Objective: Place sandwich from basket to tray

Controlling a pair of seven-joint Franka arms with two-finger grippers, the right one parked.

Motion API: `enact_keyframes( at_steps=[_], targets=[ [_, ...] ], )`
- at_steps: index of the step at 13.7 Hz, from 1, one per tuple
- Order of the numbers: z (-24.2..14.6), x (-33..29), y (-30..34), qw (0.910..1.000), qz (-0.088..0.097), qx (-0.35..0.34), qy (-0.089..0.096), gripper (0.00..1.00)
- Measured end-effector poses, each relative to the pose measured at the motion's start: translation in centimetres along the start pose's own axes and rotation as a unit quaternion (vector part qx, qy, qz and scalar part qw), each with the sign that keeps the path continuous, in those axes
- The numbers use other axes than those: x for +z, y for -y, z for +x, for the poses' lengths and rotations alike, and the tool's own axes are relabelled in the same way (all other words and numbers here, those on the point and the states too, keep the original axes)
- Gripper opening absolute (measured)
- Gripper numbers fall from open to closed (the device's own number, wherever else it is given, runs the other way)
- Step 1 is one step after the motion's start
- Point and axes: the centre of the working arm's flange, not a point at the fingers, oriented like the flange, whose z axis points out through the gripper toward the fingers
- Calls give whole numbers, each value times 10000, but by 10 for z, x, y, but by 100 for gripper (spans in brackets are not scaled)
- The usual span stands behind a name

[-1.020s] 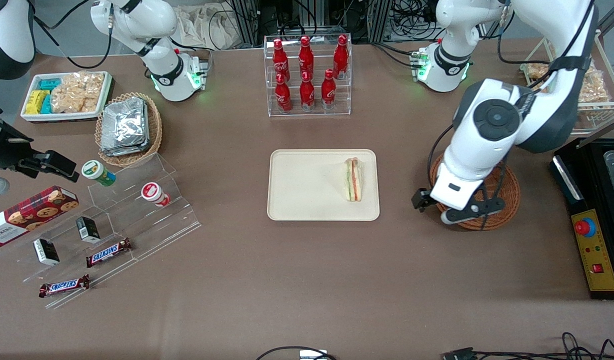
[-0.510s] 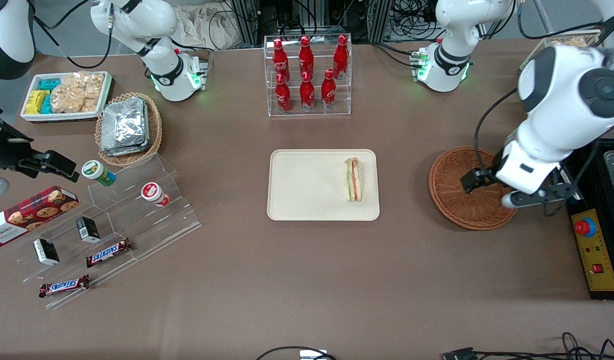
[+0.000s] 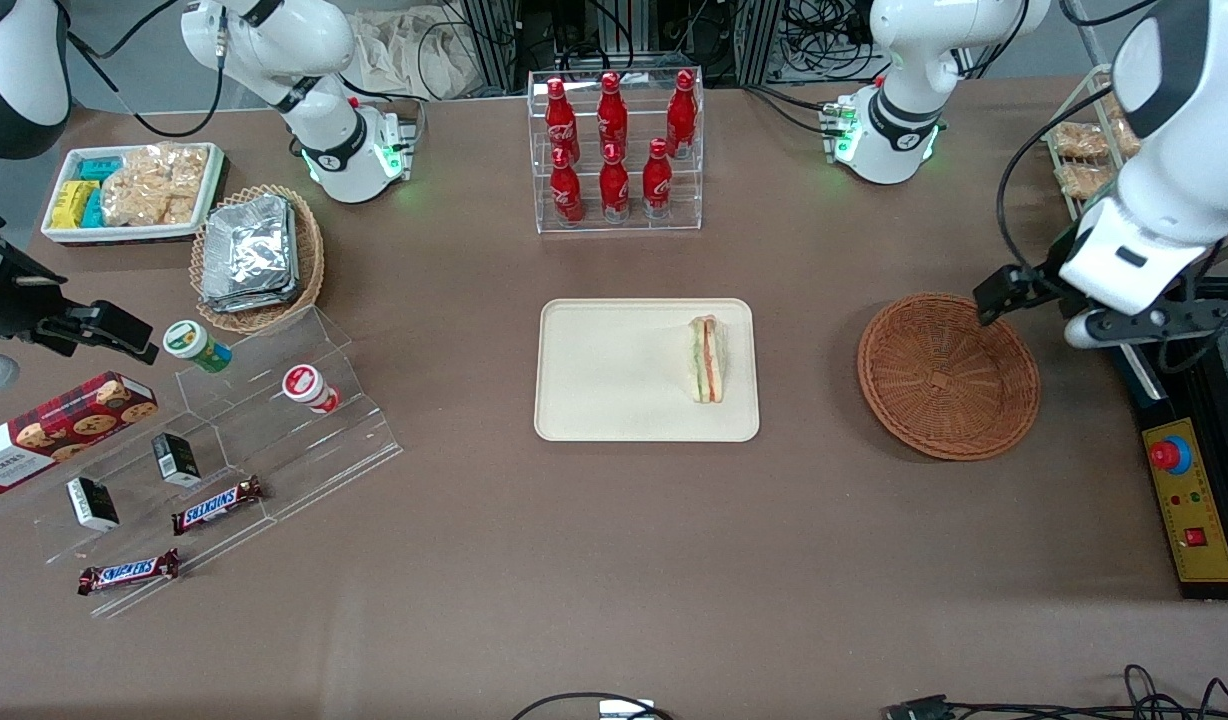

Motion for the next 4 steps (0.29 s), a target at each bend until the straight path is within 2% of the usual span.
enact_keyframes(
  at_steps=[2, 4],
  targets=[
    [-8, -18, 10, 9995, 13, 304, 130, 100],
    [-10, -29, 15, 9992, 6, 392, 100, 100]
  ],
)
